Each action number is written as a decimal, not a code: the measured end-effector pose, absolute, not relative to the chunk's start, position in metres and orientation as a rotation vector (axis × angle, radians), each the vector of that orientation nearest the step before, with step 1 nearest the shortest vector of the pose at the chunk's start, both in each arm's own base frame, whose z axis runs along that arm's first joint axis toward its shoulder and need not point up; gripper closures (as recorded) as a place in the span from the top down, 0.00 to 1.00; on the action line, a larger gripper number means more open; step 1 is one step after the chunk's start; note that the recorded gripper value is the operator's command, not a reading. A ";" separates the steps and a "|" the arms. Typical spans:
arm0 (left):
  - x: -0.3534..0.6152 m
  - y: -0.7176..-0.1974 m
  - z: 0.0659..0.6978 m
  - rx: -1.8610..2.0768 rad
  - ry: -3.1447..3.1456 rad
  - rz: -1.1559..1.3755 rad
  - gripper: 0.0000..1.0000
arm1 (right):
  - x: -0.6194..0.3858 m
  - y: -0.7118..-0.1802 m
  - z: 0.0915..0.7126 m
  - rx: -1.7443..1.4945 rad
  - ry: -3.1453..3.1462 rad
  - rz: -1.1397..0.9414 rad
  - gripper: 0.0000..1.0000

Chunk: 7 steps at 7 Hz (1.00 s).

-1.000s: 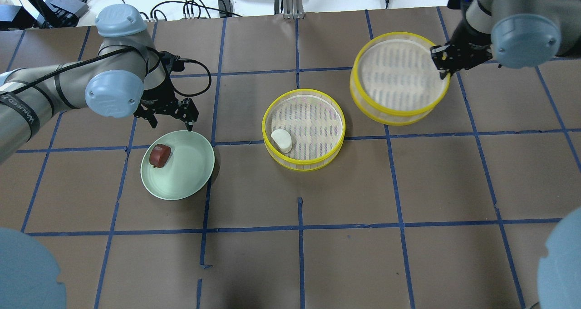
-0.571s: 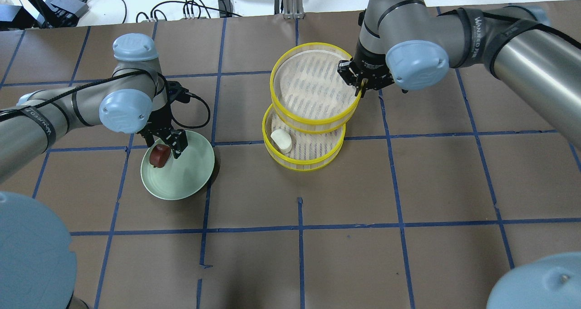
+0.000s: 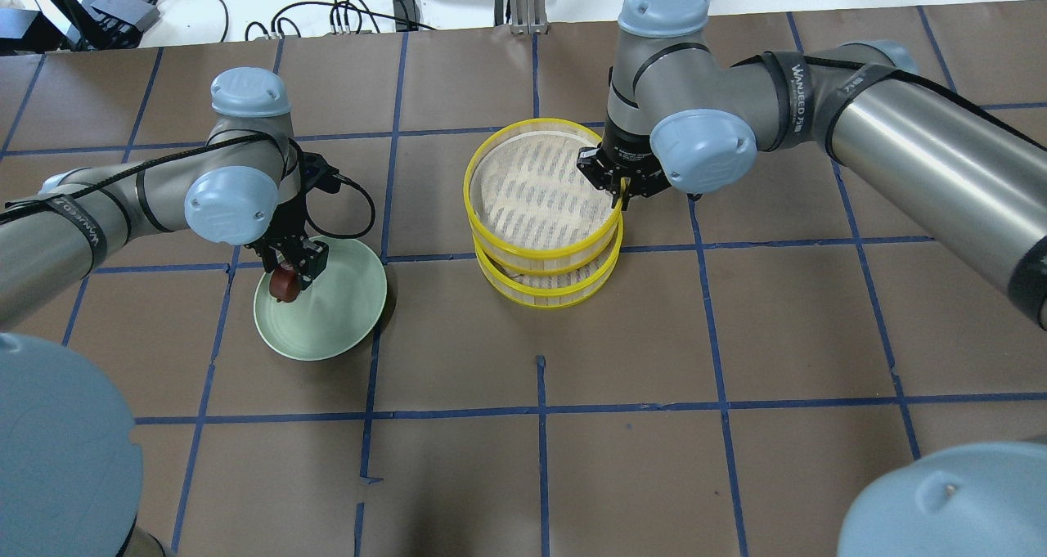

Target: Stack buns with steamer

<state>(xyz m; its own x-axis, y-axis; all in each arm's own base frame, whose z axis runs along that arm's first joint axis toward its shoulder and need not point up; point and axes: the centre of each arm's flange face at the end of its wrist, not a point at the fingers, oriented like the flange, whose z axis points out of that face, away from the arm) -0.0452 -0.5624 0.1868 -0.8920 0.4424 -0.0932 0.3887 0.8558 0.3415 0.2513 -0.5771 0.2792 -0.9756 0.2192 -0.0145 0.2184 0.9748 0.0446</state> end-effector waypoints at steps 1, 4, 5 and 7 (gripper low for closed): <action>-0.045 -0.562 0.189 0.640 2.864 0.468 0.07 | 0.251 -0.576 0.279 0.339 3.106 0.073 0.06; -0.056 -0.565 0.204 0.427 2.983 0.396 0.08 | 0.248 -0.573 0.286 0.337 3.129 0.076 0.06; -0.071 -0.564 0.210 0.198 3.132 0.376 0.09 | 0.247 -0.570 0.285 0.341 3.133 0.088 0.06; -0.108 -0.566 0.230 -0.470 3.388 0.434 0.12 | 0.246 -0.564 0.279 0.352 3.131 0.111 0.11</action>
